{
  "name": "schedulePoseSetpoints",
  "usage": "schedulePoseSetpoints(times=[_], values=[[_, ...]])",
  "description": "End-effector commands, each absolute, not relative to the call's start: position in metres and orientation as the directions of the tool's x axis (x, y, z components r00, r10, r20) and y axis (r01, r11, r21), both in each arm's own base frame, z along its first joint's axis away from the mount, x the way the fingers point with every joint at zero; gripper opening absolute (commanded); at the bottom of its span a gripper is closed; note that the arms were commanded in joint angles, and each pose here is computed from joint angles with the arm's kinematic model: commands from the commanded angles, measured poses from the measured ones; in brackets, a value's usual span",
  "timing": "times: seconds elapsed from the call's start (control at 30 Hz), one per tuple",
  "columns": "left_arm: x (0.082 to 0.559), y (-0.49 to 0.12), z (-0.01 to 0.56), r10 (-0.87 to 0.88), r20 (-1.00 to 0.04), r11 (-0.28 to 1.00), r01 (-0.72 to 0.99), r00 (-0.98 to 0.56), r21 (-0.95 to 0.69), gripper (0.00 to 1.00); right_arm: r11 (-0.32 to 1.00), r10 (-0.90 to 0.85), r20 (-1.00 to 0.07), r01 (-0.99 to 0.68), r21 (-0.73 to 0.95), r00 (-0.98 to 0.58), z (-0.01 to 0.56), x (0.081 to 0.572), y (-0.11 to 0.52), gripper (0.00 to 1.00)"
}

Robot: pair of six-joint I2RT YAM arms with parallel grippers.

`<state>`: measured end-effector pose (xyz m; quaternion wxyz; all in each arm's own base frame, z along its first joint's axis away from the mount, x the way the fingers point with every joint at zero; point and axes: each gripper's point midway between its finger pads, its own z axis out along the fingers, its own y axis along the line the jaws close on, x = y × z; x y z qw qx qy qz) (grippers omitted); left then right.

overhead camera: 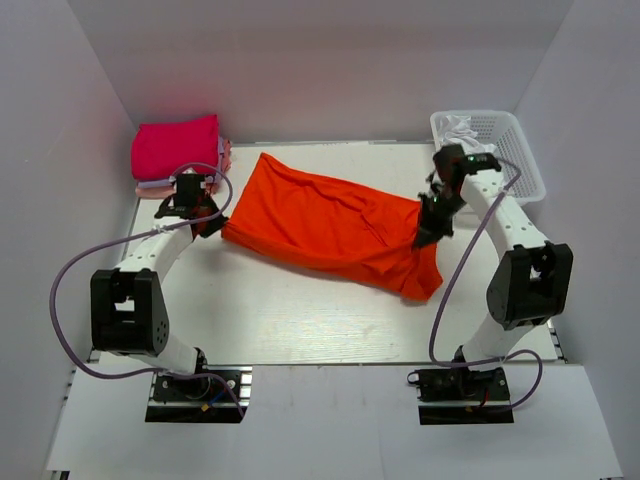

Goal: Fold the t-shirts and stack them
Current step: Flatten out the tshirt

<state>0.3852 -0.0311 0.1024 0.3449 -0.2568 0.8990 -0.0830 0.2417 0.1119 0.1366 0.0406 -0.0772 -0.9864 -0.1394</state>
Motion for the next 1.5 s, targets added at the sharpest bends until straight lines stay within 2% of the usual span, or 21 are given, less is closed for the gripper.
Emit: schedulePoseSetpoints(times=[0.0,0.13,0.17,0.3,0.53,0.63,0.83,1.0,1.3,1.47], values=[[0.413,-0.033,0.151,-0.506,-0.652,0.862,-0.34,-0.565,-0.375,0.0,0.946,0.113,-0.05,0.092,0.311,-0.992,0.179,0.28,0.113,0.0],[0.426,-0.028,0.219,-0.488,-0.746,0.872,-0.286,-0.453,-0.397,0.0,0.932,0.117,-0.25,0.019,0.361,-0.961,0.227,0.328,0.121,0.0],[0.432,-0.028,0.243,-0.482,-0.776,0.876,-0.255,-0.406,-0.41,0.0,0.928,0.121,-0.344,-0.017,0.372,-0.931,0.245,0.344,0.122,0.0],[0.438,-0.029,0.321,-0.475,-0.839,0.88,-0.163,-0.266,-0.447,0.0,0.91,0.132,-0.55,-0.119,0.396,-0.824,0.3,0.367,0.125,0.0],[0.428,-0.029,0.426,-0.454,-0.888,0.891,-0.045,-0.071,-0.452,0.0,0.895,0.211,-0.817,-0.23,0.382,-0.536,0.397,0.383,0.116,0.0],[0.419,-0.022,0.469,-0.427,-0.904,0.904,-0.025,0.029,-0.427,0.0,0.902,0.198,-0.893,-0.282,0.328,-0.405,0.434,0.378,0.11,0.0],[0.391,-0.018,0.521,-0.402,-0.903,0.914,0.005,0.151,-0.406,0.0,0.936,0.164,-0.969,-0.282,0.212,-0.183,0.491,0.362,0.089,0.0],[0.36,-0.011,0.554,-0.387,-0.889,0.918,0.016,0.245,-0.396,0.0,0.952,0.135,-0.991,-0.279,0.125,0.016,0.542,0.342,0.077,0.0],[0.294,-0.009,0.591,-0.384,-0.862,0.92,0.062,0.332,-0.386,0.0,0.983,0.086,-0.928,-0.181,0.02,0.363,0.629,0.27,0.045,0.0],[0.249,-0.007,0.612,-0.388,-0.831,0.919,0.092,0.399,-0.384,0.0,0.992,0.039,-0.879,-0.122,-0.021,0.476,0.657,0.233,0.03,0.0]])
